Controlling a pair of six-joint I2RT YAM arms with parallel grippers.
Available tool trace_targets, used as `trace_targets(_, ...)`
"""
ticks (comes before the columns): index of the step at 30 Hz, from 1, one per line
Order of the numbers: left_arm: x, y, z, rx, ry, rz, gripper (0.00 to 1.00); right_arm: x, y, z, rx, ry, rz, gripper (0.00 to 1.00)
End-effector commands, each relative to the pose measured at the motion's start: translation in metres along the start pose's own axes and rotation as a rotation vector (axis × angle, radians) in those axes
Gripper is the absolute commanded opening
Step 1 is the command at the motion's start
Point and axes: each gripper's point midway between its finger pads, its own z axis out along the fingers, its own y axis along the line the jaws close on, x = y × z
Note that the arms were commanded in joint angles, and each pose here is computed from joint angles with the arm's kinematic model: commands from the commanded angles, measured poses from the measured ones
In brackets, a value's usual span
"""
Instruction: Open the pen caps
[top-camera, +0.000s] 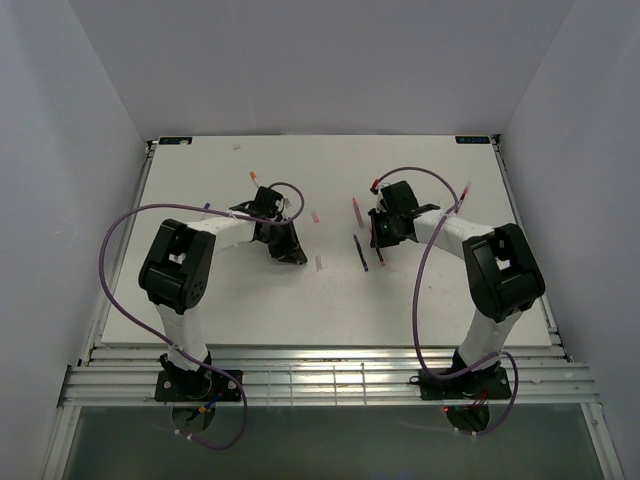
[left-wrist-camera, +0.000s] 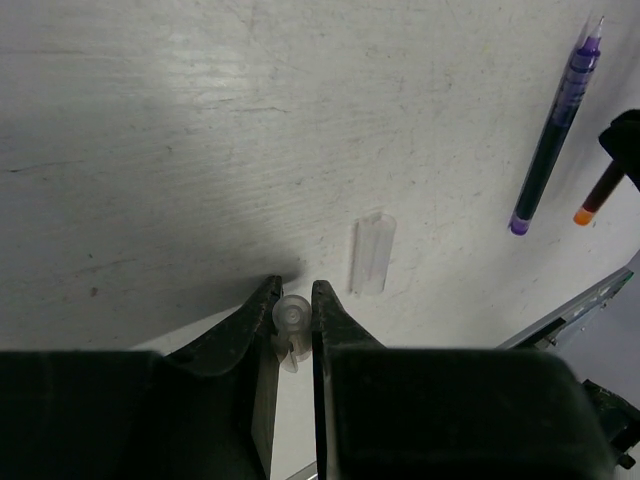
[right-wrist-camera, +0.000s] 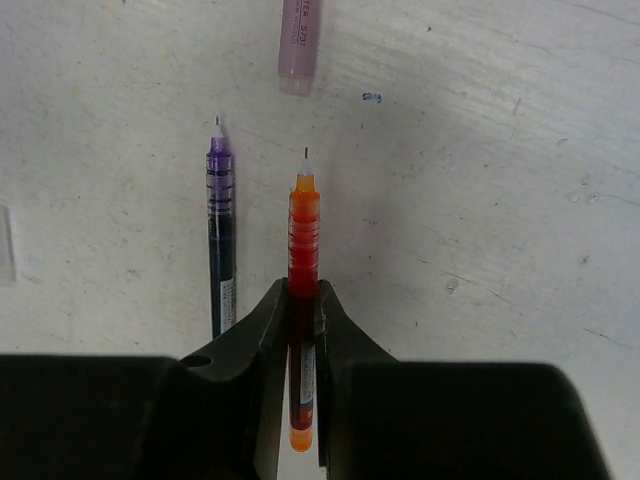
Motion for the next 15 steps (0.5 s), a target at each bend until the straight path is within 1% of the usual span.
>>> trace_targets(1,0.008,-0.009,0.004,0.048,0.023,0.014,0.13,-0.022,0.002,0.006,-0.028,-0.055,-0.010,0.08)
trace_targets(15,0.026,-0.009,0.017,0.059,0.069,0.006,0.33,-0.011,-0.006,0.018,-0.037,-0.022,-0.005,0.08)
